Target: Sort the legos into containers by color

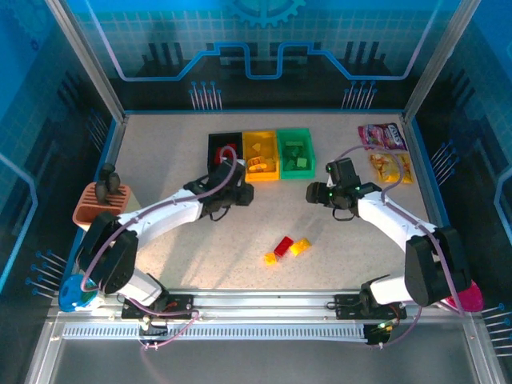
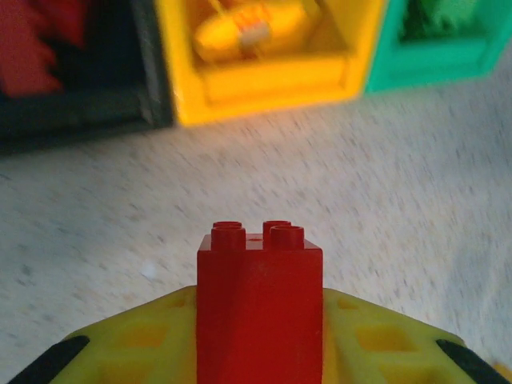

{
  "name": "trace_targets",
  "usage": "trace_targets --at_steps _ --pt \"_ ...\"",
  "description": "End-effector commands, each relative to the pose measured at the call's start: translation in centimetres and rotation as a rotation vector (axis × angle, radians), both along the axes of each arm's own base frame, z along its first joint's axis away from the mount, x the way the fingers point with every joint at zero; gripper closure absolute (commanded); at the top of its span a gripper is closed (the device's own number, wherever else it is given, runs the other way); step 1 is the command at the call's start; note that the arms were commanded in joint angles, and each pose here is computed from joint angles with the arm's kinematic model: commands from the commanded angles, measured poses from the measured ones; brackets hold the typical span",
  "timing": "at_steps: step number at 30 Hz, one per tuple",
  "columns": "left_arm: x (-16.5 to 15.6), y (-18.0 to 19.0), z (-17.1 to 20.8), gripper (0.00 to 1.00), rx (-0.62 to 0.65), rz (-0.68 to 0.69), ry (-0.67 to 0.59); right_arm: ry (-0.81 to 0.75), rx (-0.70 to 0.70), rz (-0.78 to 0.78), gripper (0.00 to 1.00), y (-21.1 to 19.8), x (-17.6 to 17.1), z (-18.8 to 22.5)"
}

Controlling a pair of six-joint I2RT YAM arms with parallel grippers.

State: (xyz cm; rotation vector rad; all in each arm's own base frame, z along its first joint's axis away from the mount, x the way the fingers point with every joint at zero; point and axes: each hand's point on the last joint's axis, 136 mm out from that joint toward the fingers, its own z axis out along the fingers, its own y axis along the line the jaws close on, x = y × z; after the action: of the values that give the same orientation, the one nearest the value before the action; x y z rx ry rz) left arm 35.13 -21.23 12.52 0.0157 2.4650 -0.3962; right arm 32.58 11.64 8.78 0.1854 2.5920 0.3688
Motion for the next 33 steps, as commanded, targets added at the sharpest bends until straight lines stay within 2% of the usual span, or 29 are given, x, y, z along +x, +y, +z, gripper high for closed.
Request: trace_targets --at_steps 1,8,16,18,19,20,22,24,28,33 --pt "2.5 3.1 1.6 0.66 0.016 0.093 -0.009 0.01 0.029 0.033 0.31 1.2 -1.4 -0.6" --pt "8.6 7.0 2.2 0.66 0.007 0.204 -0.006 0.05 0.033 0.09 0.32 2.9 -4.3 -2.6" --pt "13.1 9.4 1.3 0.65 0.041 0.245 0.026 0.078 0.029 0.131 0.32 3.9 -6.6 -3.9" --pt "13.9 9.7 1.1 0.62 0.037 0.253 0.031 0.077 0.02 0.147 0.32 4.3 -7.0 -4.0" --pt "14.3 9.8 1.1 0.59 0.037 0.257 0.031 0.077 0.017 0.154 0.32 4.5 -7.2 -4.0" --pt "14.6 9.9 1.2 0.51 0.037 0.264 0.032 0.075 0.016 0.159 0.32 4.6 -7.3 -3.9" --pt "15.0 9.8 1.7 0.37 0.023 0.26 0.039 0.075 0.016 0.17 0.31 5.0 -7.6 -3.7" --pt "15.1 9.3 2.8 0.29 0.0 0.245 0.028 0.074 0.006 0.18 0.3 5.2 -7.9 -3.5" --pt "13.9 8.6 5.9 0.27 -0.067 0.223 -0.039 0.072 0.001 0.168 0.28 5.6 -8.6 -2.6" --pt "10.5 8.4 8.8 0.26 -0.093 0.21 -0.124 0.082 -0.001 0.076 0.25 6.1 -10.2 -1.6"
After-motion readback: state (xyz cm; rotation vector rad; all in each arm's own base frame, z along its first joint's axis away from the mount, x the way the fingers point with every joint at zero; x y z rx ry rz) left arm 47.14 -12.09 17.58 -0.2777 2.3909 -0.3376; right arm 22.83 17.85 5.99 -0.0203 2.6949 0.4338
